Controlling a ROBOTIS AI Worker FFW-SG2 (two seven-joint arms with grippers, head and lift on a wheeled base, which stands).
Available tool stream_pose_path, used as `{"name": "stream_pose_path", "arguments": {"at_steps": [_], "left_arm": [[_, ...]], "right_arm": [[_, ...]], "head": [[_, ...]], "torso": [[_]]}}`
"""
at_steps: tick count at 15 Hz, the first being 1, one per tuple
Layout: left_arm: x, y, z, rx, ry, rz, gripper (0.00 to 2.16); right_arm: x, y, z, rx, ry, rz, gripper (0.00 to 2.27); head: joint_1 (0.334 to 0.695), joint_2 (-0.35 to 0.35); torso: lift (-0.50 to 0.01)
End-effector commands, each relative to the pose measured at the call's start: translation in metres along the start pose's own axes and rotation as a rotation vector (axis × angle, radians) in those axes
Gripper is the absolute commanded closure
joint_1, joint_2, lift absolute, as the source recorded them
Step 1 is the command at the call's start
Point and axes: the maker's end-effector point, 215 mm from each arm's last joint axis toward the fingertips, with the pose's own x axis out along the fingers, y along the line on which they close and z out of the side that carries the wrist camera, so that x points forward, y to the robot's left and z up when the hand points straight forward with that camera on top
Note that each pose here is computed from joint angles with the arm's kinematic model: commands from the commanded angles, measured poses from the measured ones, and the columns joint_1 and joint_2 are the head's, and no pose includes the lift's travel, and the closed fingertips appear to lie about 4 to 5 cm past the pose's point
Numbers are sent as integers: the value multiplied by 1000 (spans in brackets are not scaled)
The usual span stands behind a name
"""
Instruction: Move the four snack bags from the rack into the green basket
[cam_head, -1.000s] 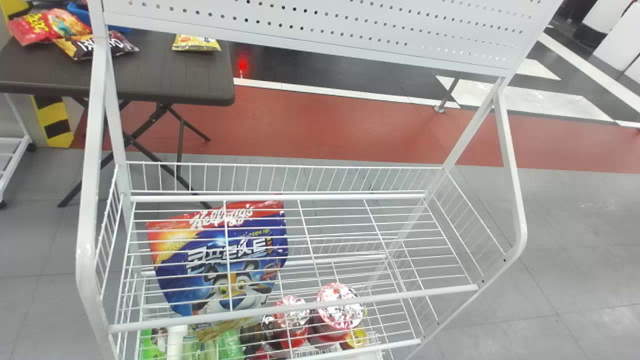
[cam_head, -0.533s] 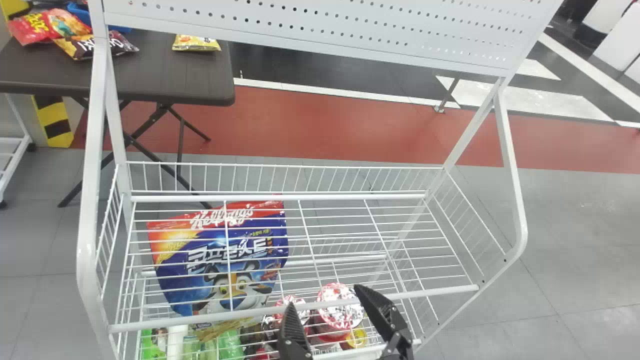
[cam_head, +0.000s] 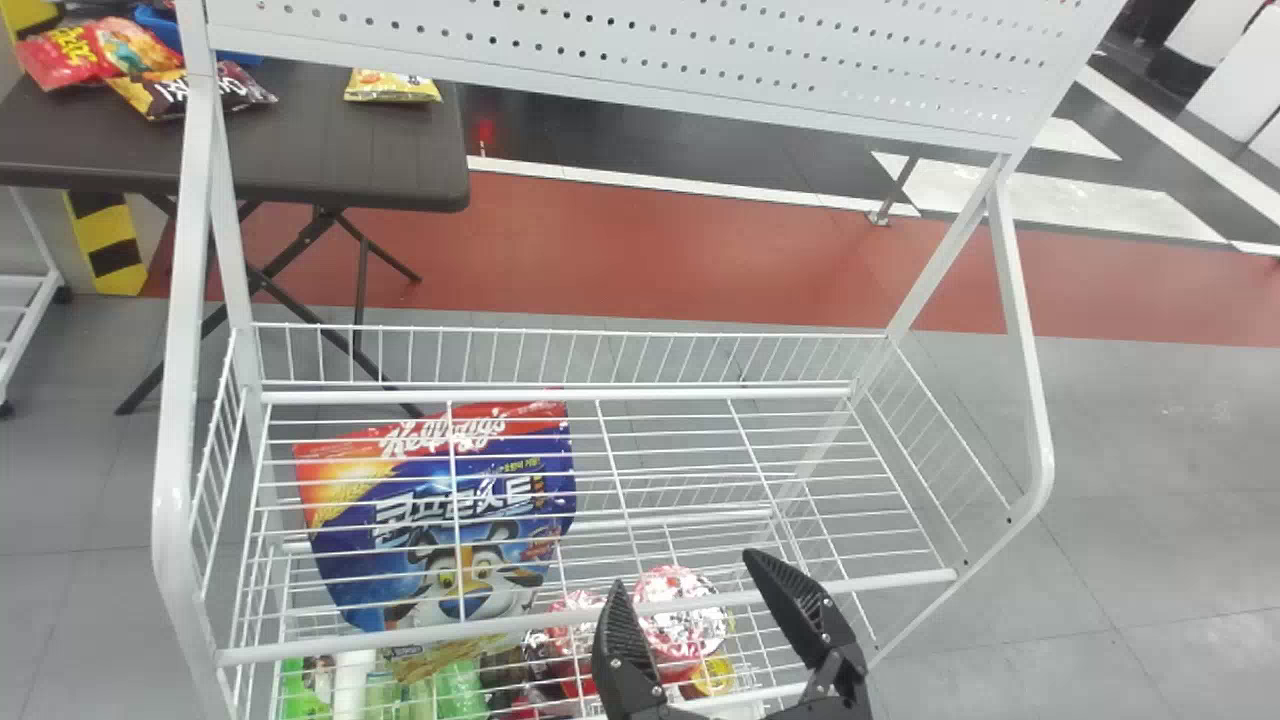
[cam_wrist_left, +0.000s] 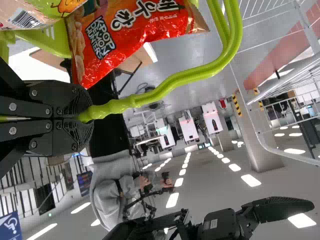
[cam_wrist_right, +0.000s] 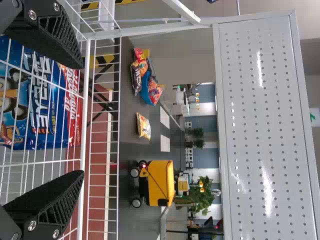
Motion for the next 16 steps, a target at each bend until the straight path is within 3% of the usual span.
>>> {"name": "stream_pose_path", "arguments": {"at_steps": [1,16], "left_arm": [[0,0,0,1,1,1,1845],[0,-2,-3,-3,1,-1,1845]], "right_arm": [[-1,-1,0,-2,1,-1,60],[-2,-4,-1,-2,5,-5,60]], "head": [[695,-350],[695,-350]], "torso": [[0],[0]]}}
